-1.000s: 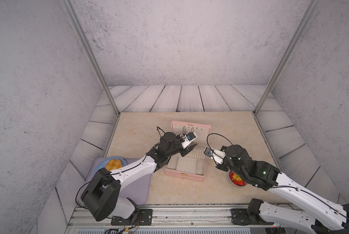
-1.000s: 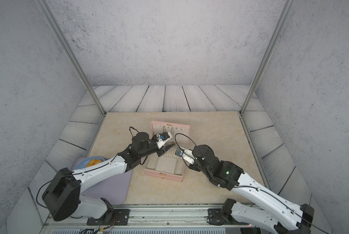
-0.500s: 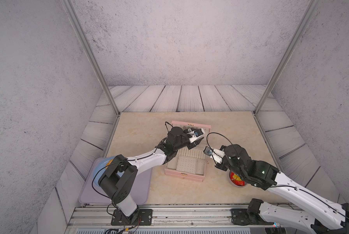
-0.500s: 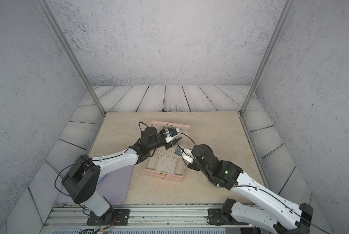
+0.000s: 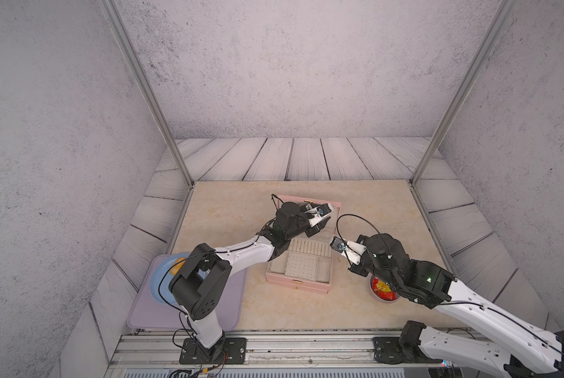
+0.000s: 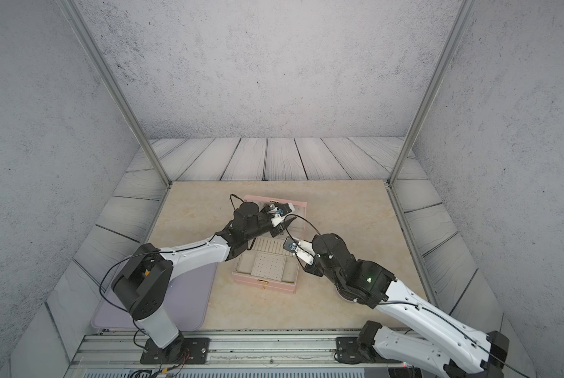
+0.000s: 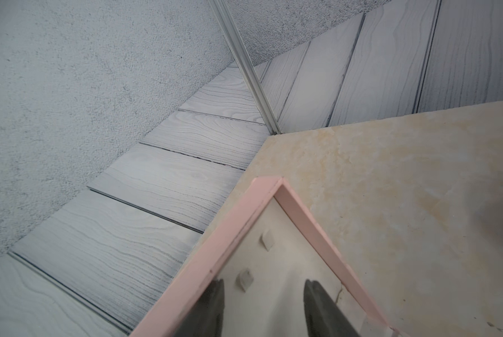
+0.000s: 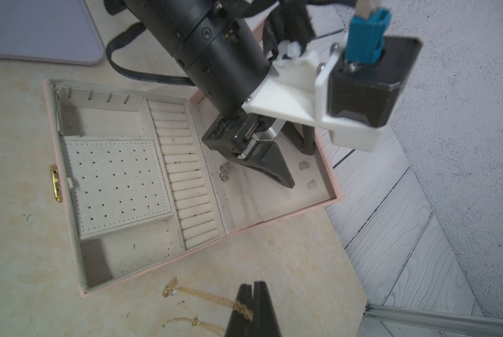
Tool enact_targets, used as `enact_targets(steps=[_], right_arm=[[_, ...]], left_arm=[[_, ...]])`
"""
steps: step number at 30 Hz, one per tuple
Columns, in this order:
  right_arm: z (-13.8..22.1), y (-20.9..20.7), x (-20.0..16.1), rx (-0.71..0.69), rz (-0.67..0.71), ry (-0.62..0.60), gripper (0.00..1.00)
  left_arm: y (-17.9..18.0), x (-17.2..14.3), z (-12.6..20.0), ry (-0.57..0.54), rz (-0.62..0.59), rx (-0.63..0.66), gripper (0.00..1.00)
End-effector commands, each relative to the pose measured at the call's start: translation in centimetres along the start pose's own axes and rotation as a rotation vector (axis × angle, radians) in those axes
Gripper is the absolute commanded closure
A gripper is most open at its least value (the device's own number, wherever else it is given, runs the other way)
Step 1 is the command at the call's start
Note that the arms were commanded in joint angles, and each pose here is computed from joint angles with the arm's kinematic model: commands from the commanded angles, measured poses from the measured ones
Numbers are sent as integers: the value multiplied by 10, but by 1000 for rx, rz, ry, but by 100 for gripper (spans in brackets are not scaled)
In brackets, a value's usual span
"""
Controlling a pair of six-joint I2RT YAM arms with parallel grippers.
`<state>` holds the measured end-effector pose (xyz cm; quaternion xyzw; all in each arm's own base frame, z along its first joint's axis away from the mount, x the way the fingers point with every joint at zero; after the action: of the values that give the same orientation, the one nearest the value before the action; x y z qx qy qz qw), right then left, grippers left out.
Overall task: Put jewelry chain into jewelry box
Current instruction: Open the fastener on the jewelry box.
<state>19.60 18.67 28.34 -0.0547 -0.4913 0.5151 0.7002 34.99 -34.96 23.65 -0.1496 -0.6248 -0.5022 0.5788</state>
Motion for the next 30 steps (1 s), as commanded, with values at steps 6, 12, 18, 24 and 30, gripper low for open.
enact_targets(steps=[6, 12, 18, 24, 30], right_arm=[[5, 0, 1, 6, -29, -25, 100], [6, -1, 1, 5, -30, -29, 100], [6, -1, 1, 6, -30, -32, 100], [6, -1, 1, 1, -31, -33, 100], [6, -2, 0, -5, -32, -32, 100]], left_arm=[[5, 8, -13, -2, 3, -5, 50], [-1, 1, -19, 53, -29, -61, 50], [-2, -8, -20, 128, -110, -90, 52], [-21, -27, -11, 221, -310, -182, 59], [-32, -41, -6, 302, -464, -211, 67]])
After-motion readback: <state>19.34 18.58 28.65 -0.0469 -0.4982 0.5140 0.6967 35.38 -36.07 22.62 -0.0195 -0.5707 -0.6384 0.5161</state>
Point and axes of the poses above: each gripper's point midway between its finger pads, its own z axis back along the fingers, its own y axis along the line the jaws close on, x = y × z, the point moved 4 cm from there along z, back along the fingers, and after that the axes turned 1 degree about -z, right-handed, at the moved point
